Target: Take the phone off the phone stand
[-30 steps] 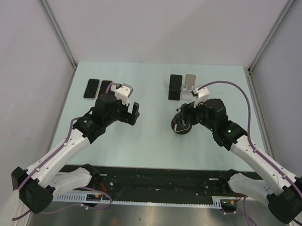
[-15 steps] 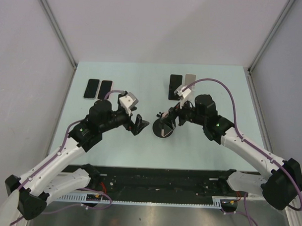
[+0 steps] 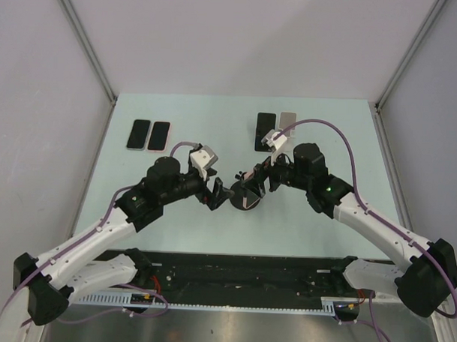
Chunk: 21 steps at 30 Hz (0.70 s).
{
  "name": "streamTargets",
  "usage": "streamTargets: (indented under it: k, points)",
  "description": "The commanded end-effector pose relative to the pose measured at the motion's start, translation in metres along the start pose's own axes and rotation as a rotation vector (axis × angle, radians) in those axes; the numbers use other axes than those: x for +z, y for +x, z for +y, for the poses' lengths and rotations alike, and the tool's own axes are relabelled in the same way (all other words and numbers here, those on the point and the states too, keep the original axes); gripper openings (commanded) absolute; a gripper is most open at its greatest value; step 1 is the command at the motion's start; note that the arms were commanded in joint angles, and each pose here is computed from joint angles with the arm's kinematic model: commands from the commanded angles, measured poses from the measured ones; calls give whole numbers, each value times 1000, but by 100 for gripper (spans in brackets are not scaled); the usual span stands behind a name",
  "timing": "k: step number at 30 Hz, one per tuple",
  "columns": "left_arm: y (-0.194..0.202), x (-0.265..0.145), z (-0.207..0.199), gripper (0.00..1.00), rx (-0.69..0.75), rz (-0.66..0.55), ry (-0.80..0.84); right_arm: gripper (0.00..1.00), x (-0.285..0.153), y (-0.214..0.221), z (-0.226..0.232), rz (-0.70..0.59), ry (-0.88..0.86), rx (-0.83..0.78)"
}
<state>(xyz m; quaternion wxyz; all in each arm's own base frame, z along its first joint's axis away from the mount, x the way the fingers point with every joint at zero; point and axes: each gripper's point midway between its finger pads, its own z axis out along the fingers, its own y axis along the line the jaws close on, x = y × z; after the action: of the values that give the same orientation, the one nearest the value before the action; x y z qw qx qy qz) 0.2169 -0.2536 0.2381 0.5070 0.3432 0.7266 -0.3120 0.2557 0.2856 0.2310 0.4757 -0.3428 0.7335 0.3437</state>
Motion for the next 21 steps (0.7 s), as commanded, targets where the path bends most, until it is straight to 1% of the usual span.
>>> streamTargets:
  k: [1,3,4,6,7,8,9,11,12,14,15,16,20,21]
  points:
    - [-11,-1,-2,91,-78,-99,-21,36,-12,-53,14,-139,-18,-29]
    - [1,1,-7,86,-109,-96,-6,36,-13,-52,15,-135,-21,-30]
    - [-6,3,-9,84,-109,-136,3,36,-12,-51,17,-130,-28,-36]
    - [3,6,-19,82,-136,-148,47,37,-13,-50,20,-128,-41,-45]
    - [-3,8,-23,82,-134,-177,64,42,-13,-51,21,-131,-42,-47]
    - [-2,10,-27,81,-134,-174,79,46,-12,-51,21,-132,-39,-46]
    - [-6,9,-29,82,-132,-181,82,58,-13,-53,21,-140,-37,-46]
    - [-12,8,-25,85,-131,-200,60,70,-15,-57,21,-153,-30,-32]
    - [-15,6,-23,86,-128,-211,45,81,-17,-61,18,-168,-3,-25]
    - [-24,-2,-18,89,-123,-252,11,93,-23,-68,16,-195,27,-1]
    - [-29,-6,-9,90,-125,-271,-44,99,-26,-71,13,-207,54,9]
    - [-27,-9,-5,92,-129,-261,-72,100,-31,-76,14,-226,63,12]
    - [-44,-29,17,97,-116,-296,-208,100,-43,-89,11,-272,150,51]
    - [-49,-34,24,98,-114,-308,-244,99,-44,-86,9,-262,209,75]
